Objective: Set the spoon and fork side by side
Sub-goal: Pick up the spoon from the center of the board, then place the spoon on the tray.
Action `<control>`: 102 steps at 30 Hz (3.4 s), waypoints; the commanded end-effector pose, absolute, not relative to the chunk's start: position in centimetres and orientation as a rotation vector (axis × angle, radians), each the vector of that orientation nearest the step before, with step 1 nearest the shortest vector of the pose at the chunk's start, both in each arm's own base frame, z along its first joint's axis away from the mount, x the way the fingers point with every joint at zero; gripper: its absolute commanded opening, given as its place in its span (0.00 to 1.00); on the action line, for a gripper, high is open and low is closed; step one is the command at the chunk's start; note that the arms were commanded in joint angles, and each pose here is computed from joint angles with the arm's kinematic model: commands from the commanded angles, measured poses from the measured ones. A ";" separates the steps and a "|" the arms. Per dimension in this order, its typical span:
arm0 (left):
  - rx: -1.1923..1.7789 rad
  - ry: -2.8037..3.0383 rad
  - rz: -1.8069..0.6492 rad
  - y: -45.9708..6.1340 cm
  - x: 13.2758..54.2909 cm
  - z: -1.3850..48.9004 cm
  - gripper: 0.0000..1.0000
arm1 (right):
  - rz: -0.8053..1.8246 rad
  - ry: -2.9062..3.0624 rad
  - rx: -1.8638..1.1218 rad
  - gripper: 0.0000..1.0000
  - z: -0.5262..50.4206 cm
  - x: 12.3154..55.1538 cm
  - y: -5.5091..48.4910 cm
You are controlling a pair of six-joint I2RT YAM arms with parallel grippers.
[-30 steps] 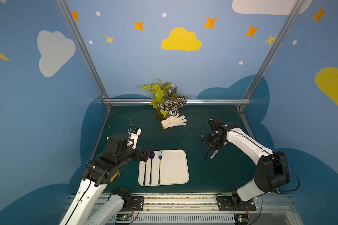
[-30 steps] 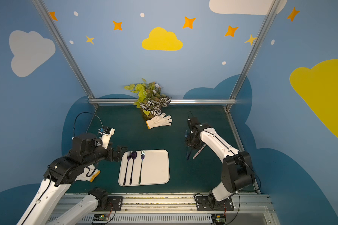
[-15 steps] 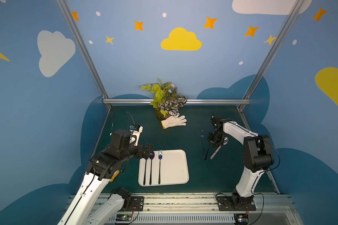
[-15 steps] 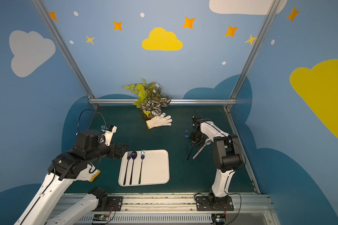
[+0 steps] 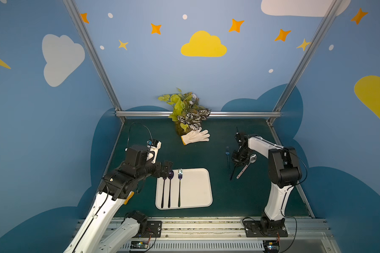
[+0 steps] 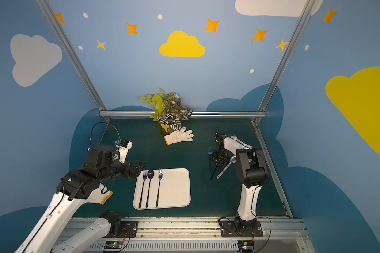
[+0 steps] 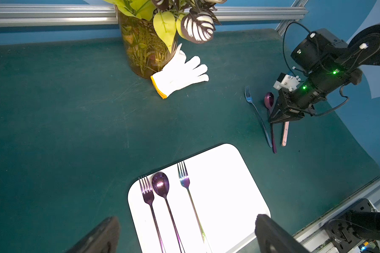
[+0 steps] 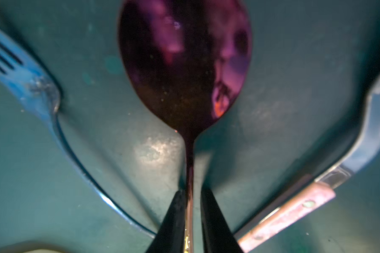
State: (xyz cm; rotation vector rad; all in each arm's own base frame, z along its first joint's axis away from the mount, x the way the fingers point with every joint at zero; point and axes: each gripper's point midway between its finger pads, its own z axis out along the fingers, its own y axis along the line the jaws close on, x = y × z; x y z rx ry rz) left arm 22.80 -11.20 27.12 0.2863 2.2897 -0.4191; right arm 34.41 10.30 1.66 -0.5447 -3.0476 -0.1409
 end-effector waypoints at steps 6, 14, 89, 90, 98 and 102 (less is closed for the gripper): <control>0.296 2.250 -0.445 -11.7 23.4 28.5 1.00 | -0.152 -3.068 -0.511 0.00 0.9 34.8 9.9; 0.290 2.240 -0.453 -11.8 23.4 28.6 1.00 | -0.153 -3.197 -0.411 0.00 5.2 35.5 9.8; 0.289 2.114 -0.493 -10.4 19.3 31.0 1.00 | -0.279 -3.070 0.137 0.00 3.1 17.5 41.3; 0.287 2.114 -0.493 -10.4 19.3 31.0 1.00 | -0.277 -3.070 0.136 0.00 3.1 17.6 41.3; 0.281 2.119 -0.492 -10.4 19.4 30.9 1.00 | -0.266 -3.073 0.130 0.00 2.8 18.3 40.8; 0.278 2.122 -0.491 -10.3 19.4 30.8 1.00 | -0.263 -3.074 0.120 0.00 2.7 18.7 40.6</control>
